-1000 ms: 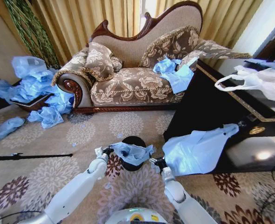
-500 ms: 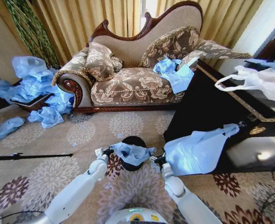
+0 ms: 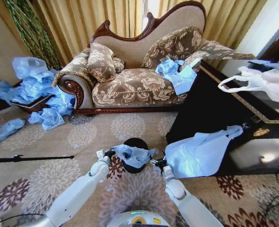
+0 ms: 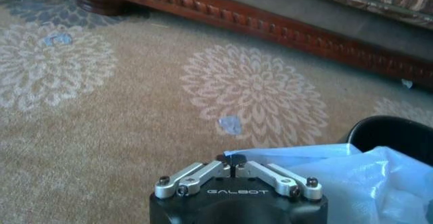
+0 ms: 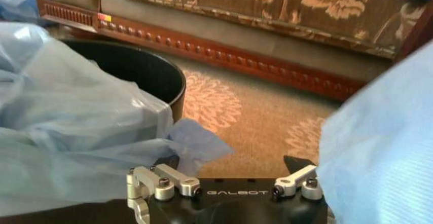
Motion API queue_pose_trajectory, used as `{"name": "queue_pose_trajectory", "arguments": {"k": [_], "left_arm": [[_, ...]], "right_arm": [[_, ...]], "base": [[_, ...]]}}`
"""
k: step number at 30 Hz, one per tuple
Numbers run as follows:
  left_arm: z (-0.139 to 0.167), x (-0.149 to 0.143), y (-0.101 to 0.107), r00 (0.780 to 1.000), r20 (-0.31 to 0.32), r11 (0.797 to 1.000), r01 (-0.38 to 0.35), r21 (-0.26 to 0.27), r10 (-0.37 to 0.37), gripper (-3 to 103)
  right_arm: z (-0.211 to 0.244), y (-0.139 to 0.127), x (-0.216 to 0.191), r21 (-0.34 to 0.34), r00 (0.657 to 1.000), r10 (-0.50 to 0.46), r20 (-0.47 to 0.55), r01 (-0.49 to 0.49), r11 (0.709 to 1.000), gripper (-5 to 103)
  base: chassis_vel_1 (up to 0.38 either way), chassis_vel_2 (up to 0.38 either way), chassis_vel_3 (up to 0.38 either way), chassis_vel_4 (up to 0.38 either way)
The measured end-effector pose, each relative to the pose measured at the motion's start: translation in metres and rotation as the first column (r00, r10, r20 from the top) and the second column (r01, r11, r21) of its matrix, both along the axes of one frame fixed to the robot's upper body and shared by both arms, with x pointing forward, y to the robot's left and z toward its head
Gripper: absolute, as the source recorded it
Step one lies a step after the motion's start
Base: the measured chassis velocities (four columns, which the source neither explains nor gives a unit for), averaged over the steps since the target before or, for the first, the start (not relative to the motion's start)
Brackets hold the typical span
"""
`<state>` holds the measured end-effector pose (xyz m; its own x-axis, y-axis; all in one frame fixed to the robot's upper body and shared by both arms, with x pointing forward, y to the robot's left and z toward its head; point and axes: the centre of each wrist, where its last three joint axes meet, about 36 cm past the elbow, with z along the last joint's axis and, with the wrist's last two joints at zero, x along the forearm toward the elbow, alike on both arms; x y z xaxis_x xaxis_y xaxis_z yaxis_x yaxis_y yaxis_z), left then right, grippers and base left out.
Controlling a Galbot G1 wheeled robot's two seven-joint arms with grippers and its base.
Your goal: Place a garbage bag over the trash bin.
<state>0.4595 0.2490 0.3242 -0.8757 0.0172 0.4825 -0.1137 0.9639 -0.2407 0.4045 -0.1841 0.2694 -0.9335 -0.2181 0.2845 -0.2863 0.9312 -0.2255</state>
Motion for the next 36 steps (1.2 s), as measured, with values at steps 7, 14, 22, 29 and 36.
{"name": "queue_pose_trajectory", "arguments": {"k": [7, 14, 22, 29, 36], "left_arm": [[-0.014, 0.007, -0.003, 1.0, -0.007, 1.0, 0.012, 0.009, -0.012, 0], [-0.012, 0.016, -0.006, 1.0, 0.018, 1.0, 0.018, 0.007, -0.018, 0], [-0.006, 0.023, -0.006, 0.999, 0.042, 1.0, 0.015, 0.007, -0.015, 0], [-0.002, 0.016, -0.007, 0.999, 0.047, 1.0, 0.018, -0.006, -0.017, 0], [0.002, 0.013, -0.011, 0.998, 0.048, 1.0, 0.028, -0.014, -0.027, 0]], "right_arm": [[-0.011, -0.001, 0.013, -0.016, 1.0, -0.001, -0.015, 0.0, 1.0, 100], [-0.008, -0.005, 0.03, -0.023, 1.0, -0.011, 0.007, 0.012, 1.0, 100], [0.0, -0.021, 0.031, -0.032, 0.999, -0.026, 0.024, 0.027, 0.999, 100], [0.017, -0.029, -0.013, -0.009, 0.999, -0.014, 0.037, 0.014, 1.0, 100], [0.038, -0.021, -0.044, 0.013, 0.998, 0.015, 0.057, -0.016, 1.0, 100]], "base": [[0.0, 0.0, 0.0, 0.0], [0.0, 0.0, 0.0, 0.0], [0.0, 0.0, 0.0, 0.0], [0.0, 0.0, 0.0, 0.0], [0.0, 0.0, 0.0, 0.0]]}}
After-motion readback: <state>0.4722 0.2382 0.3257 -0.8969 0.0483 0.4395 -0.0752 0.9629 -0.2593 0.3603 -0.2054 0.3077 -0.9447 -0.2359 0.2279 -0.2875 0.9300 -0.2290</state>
